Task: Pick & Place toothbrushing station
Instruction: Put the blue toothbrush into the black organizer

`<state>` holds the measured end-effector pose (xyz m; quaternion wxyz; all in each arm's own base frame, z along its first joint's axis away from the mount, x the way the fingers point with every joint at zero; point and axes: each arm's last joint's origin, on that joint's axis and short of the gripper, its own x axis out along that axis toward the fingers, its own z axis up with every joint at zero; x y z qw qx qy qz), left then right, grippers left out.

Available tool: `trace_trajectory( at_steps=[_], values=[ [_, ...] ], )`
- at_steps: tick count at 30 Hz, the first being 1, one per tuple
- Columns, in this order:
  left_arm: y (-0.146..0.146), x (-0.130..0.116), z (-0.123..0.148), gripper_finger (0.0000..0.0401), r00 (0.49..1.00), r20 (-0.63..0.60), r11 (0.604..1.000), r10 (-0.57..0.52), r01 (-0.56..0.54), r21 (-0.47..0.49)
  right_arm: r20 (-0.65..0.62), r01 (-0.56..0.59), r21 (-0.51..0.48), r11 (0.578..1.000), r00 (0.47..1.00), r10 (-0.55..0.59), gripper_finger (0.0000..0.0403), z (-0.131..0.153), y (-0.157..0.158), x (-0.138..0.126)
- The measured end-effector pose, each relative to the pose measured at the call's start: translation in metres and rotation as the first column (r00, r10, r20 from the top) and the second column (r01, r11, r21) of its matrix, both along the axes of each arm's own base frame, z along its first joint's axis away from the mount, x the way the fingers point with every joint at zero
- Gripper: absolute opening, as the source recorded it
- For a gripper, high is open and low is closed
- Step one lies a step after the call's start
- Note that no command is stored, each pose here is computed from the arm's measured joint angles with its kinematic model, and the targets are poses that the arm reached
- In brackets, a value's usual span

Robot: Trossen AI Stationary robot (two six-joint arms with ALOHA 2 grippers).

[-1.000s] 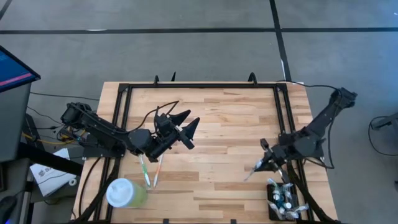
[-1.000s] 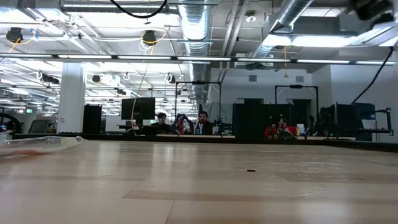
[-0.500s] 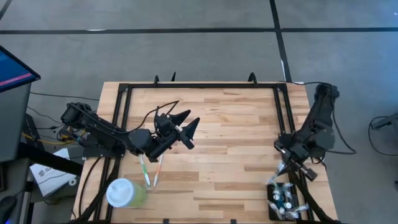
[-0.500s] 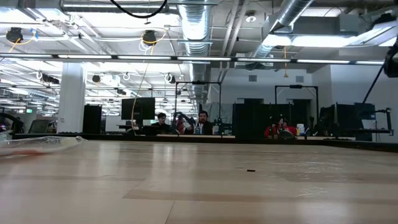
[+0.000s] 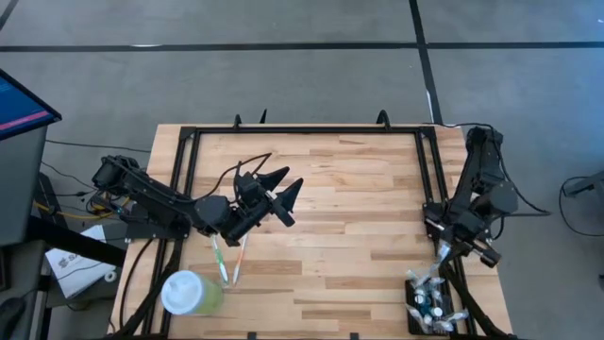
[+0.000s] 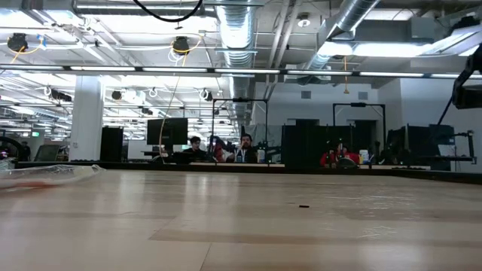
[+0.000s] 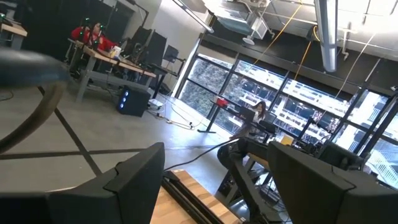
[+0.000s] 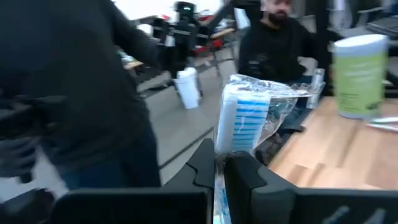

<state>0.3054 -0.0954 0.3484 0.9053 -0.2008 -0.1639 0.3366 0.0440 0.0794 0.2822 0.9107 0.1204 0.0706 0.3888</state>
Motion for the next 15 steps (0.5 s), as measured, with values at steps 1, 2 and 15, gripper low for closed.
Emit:
trace_trajectory(
  at_steps=[1,2,15],
  values=[
    [0.000,0.000,0.000,0.0278,1.000,0.000,1.000,0.000,0.000,0.000,0.002,-0.020,0.006,1.000,1.000,0.020,0.0005,0.001,0.000,-0.001],
    [0.000,0.000,0.000,0.0278,1.000,0.000,1.000,0.000,0.000,0.000,0.005,-0.044,0.014,0.999,0.999,0.044,0.0005,0.002,0.000,-0.002],
    [-0.001,0.000,0.000,0.0278,1.000,0.000,1.000,-0.003,0.003,0.000,0.054,-0.221,0.086,0.972,0.975,0.217,0.0005,0.014,0.003,-0.015]
  ],
)
